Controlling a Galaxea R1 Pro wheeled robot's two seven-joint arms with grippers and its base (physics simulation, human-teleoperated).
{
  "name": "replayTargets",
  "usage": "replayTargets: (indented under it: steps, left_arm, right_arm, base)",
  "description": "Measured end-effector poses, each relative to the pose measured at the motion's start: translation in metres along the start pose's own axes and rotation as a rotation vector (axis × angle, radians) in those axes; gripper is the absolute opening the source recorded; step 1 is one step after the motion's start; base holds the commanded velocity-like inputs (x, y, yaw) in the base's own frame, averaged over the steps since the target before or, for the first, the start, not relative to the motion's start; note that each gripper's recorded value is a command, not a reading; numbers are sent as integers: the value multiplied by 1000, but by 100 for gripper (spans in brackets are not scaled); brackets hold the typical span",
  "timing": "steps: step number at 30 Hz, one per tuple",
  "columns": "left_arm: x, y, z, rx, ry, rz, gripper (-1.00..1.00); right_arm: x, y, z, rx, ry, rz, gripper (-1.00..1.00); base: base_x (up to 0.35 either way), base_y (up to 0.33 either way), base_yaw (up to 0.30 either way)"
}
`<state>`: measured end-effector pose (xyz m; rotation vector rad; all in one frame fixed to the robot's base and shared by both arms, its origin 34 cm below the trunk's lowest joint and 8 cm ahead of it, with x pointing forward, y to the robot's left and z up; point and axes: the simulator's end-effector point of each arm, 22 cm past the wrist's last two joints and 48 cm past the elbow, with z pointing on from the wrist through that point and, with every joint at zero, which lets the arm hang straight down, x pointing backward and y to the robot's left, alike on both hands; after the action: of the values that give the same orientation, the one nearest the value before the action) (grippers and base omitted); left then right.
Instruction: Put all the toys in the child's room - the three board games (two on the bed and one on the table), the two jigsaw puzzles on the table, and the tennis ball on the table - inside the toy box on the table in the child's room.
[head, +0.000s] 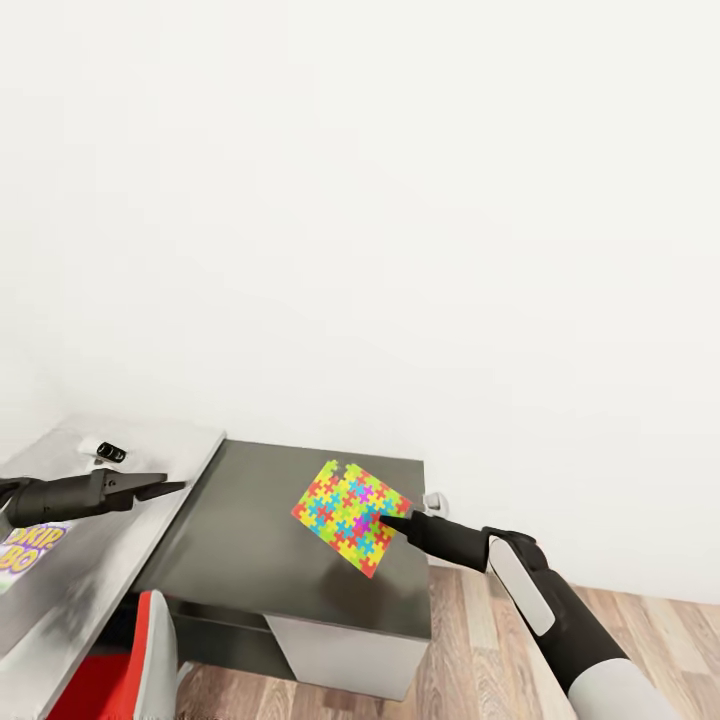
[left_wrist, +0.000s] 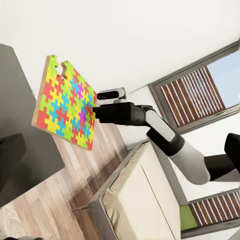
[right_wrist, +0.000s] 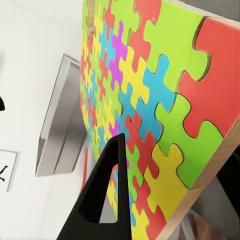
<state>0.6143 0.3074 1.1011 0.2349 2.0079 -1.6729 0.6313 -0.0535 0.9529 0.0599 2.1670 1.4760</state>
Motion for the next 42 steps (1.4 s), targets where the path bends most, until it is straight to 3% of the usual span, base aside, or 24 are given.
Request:
replayTargets:
  steps: [42]
  left_arm:
    - [-7,-24,-4,11,-11,54,100]
  right_arm:
    - [-13,30,-5,-23,-20,-64,-100]
  base:
    - [0,0,228]
